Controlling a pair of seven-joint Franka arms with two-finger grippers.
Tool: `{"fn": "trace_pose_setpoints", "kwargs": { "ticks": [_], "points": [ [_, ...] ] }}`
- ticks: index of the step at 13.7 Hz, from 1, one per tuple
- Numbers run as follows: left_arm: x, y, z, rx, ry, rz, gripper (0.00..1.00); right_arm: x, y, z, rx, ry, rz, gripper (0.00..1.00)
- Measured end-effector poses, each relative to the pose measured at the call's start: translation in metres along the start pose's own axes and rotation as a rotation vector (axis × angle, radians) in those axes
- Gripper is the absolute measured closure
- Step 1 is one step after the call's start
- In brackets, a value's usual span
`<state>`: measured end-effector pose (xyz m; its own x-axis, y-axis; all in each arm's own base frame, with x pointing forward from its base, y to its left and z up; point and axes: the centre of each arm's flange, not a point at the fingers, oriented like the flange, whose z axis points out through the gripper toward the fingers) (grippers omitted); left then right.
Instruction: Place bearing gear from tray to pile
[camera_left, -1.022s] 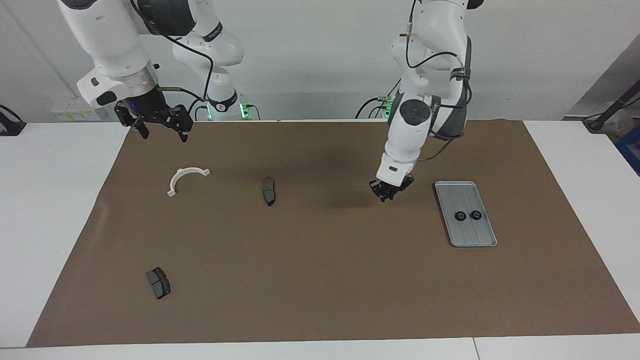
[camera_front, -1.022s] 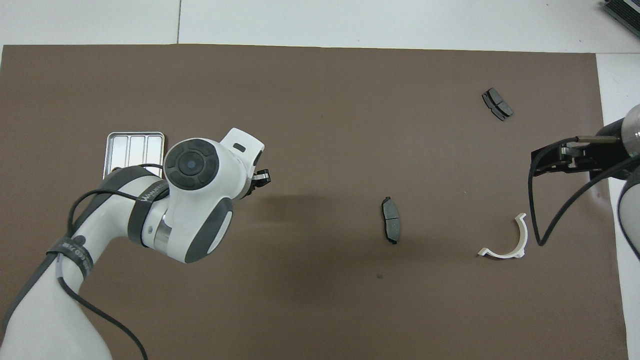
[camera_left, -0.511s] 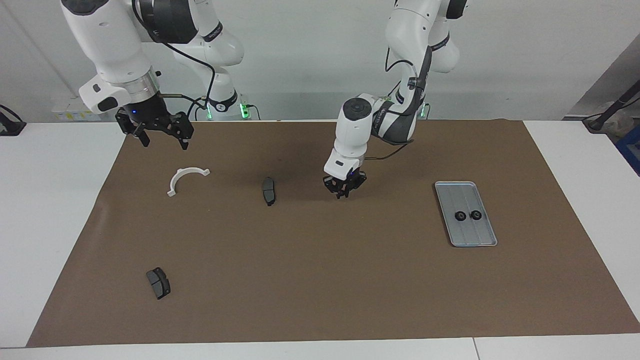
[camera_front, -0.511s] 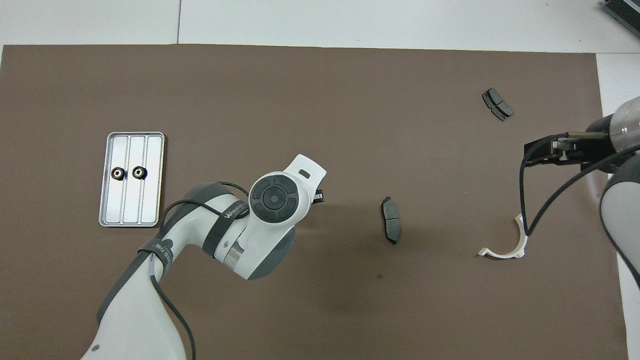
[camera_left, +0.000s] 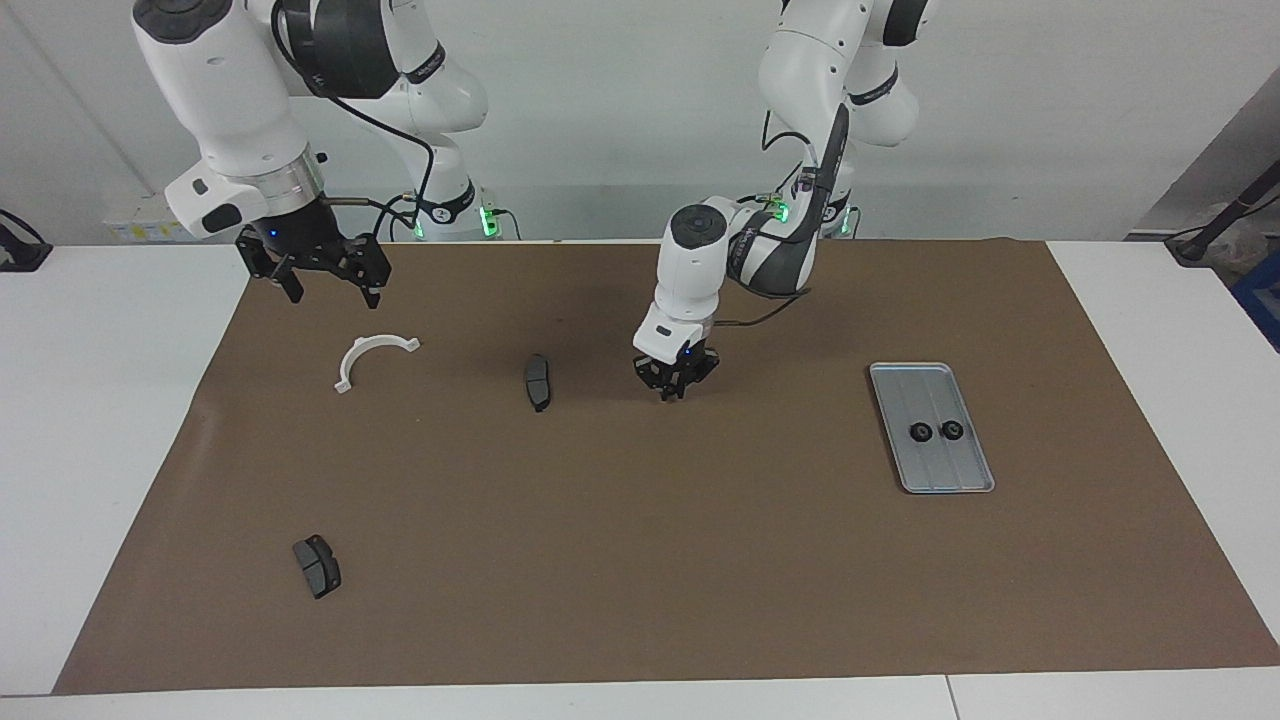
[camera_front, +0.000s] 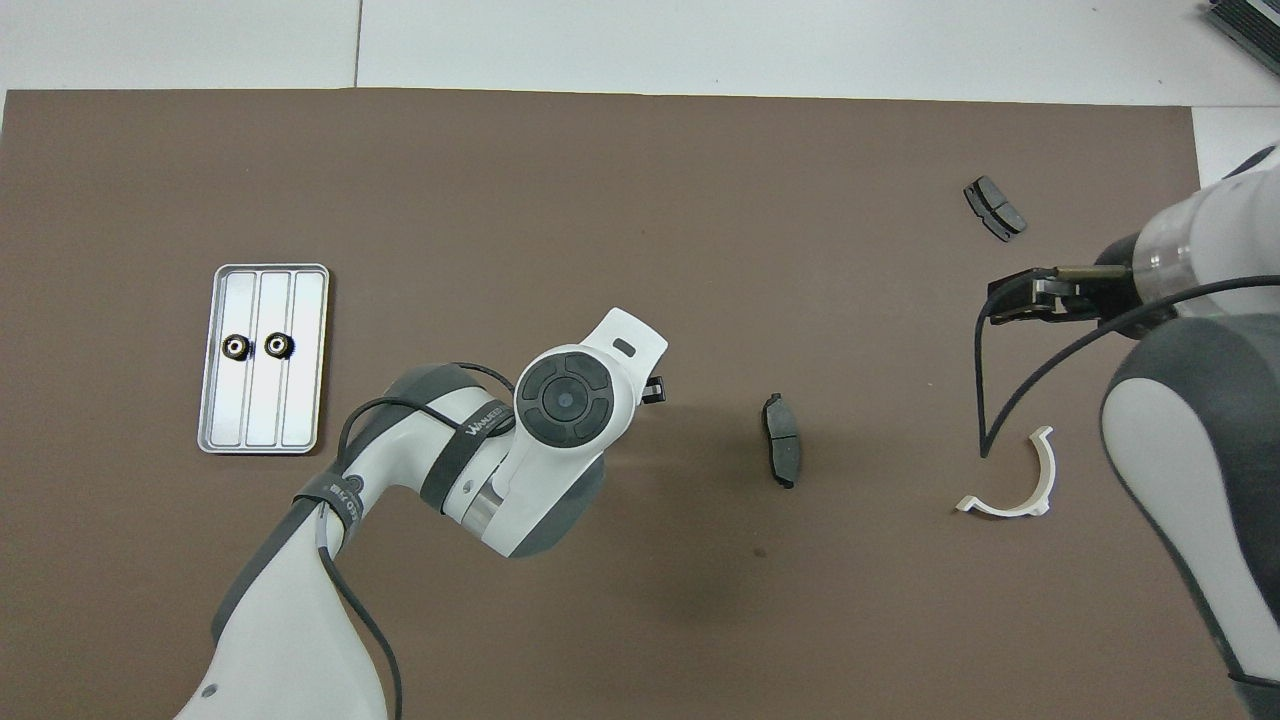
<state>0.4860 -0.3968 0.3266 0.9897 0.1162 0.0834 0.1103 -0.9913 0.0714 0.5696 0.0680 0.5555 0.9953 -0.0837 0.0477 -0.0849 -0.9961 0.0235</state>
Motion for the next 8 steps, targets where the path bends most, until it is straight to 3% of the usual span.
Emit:
{"fn": "trace_pose_setpoints", "kwargs": {
  "ticks": [3, 8],
  "points": [
    [0.037, -0.025, -0.025, 0.039, -0.011, -0.068, 0.22, 0.006, -0.041, 0.026, 0.011, 0.005, 0.006, 0.00],
    [0.137, -0.175, -0.055, 0.080, -0.030, -0.089, 0.24, 0.008, -0.124, 0.081, 0.035, 0.011, 0.049, 0.00]
  ]
}}
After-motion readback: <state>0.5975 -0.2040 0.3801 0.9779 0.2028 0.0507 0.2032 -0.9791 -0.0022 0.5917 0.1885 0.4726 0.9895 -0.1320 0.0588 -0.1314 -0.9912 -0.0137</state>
